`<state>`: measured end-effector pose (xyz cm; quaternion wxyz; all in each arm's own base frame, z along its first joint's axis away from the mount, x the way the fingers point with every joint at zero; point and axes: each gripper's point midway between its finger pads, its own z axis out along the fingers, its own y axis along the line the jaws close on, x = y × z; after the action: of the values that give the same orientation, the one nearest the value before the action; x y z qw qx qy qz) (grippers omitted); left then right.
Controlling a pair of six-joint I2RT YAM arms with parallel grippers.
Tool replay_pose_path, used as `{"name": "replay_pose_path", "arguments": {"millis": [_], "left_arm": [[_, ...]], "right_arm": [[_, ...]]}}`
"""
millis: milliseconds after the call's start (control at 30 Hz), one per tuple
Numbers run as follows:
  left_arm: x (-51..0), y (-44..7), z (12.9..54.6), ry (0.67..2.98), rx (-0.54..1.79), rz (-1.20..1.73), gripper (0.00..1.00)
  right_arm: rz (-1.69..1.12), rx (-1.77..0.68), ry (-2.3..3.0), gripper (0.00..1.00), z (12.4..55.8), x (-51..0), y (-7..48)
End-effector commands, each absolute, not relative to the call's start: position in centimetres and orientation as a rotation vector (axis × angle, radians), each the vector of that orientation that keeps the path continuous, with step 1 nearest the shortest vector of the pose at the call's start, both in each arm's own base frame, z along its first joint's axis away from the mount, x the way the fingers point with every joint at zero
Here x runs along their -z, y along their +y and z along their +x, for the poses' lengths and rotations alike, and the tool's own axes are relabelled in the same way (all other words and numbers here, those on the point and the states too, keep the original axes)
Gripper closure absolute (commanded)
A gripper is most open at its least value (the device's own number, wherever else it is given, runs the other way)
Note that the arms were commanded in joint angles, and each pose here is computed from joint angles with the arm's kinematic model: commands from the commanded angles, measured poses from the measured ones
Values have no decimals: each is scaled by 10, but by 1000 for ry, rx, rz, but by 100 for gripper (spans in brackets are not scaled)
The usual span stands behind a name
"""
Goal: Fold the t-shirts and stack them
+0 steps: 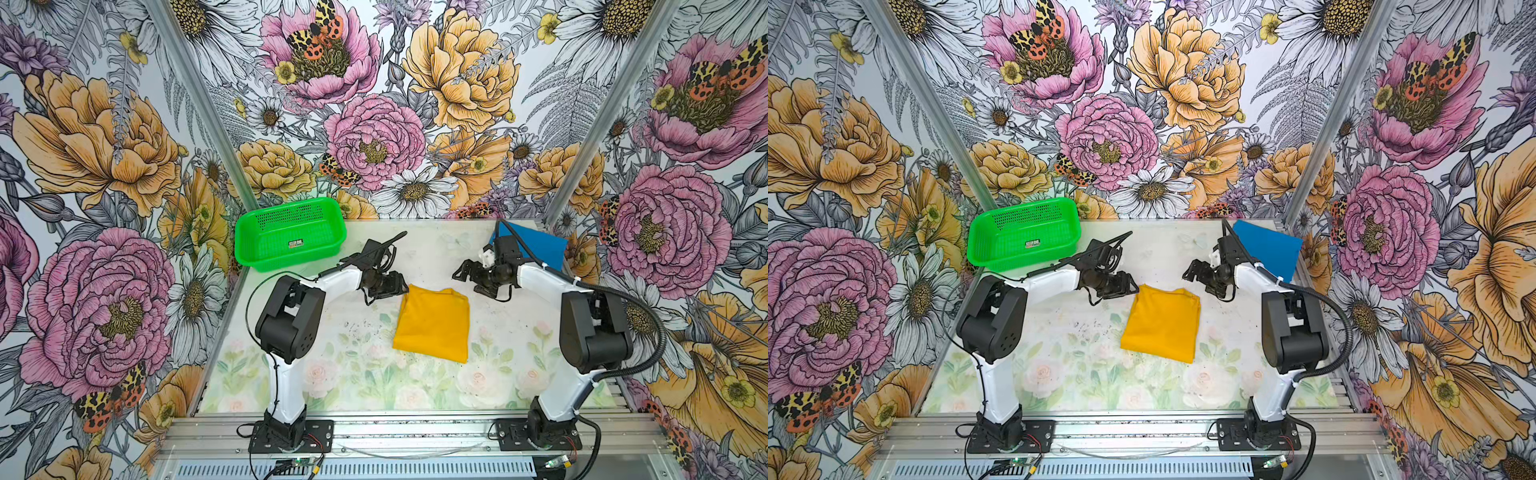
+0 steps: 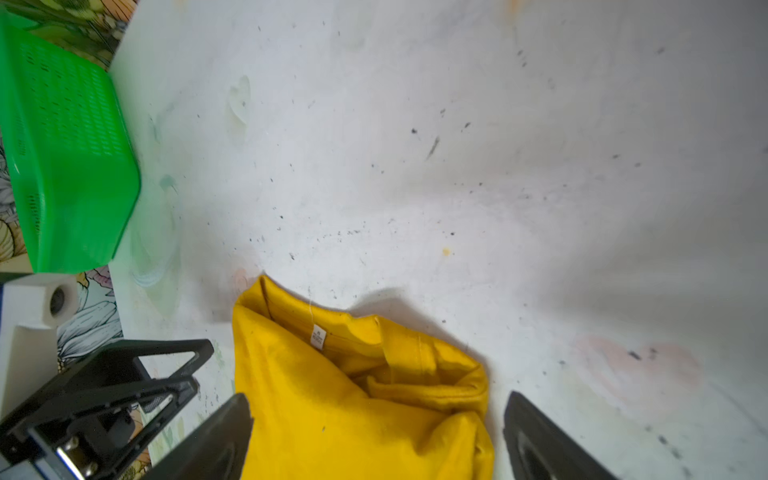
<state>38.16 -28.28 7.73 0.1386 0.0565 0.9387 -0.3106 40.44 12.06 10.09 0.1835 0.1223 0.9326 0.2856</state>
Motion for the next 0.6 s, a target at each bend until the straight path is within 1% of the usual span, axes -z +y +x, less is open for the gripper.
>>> {"name": "replay_pose_path", "arguments": {"millis": [0,67,133,233,300,400,433,467,500,567], "left_arm": [[-89,-291,363,2696,960,238,32],[-86,-293,354,2712,957,249,32],[-82,-295,347,2725,939,258,33],[-71,-293,341,2751,887,253,45],[-63,-292,338,2769,856,248,50],[-52,-290,334,2793,812,248,52],[-48,-290,332,2804,800,247,57],[-45,-289,330,2812,790,245,65],[-41,-287,329,2821,780,240,74],[-35,-286,325,2839,767,243,85]], "right_arm": [[373,-683,2585,1,394,-116,102],[376,-681,2576,1,385,-121,100],[360,-729,2583,1,374,-124,105],[328,-775,2592,1,358,-129,110],[325,-767,2583,1,348,-131,108],[315,-776,2566,0,333,-135,108],[306,-793,2563,1,328,-136,110],[302,-807,2564,0,325,-136,111],[305,-823,2568,1,320,-134,113],[303,-850,2584,1,312,-129,116]]}}
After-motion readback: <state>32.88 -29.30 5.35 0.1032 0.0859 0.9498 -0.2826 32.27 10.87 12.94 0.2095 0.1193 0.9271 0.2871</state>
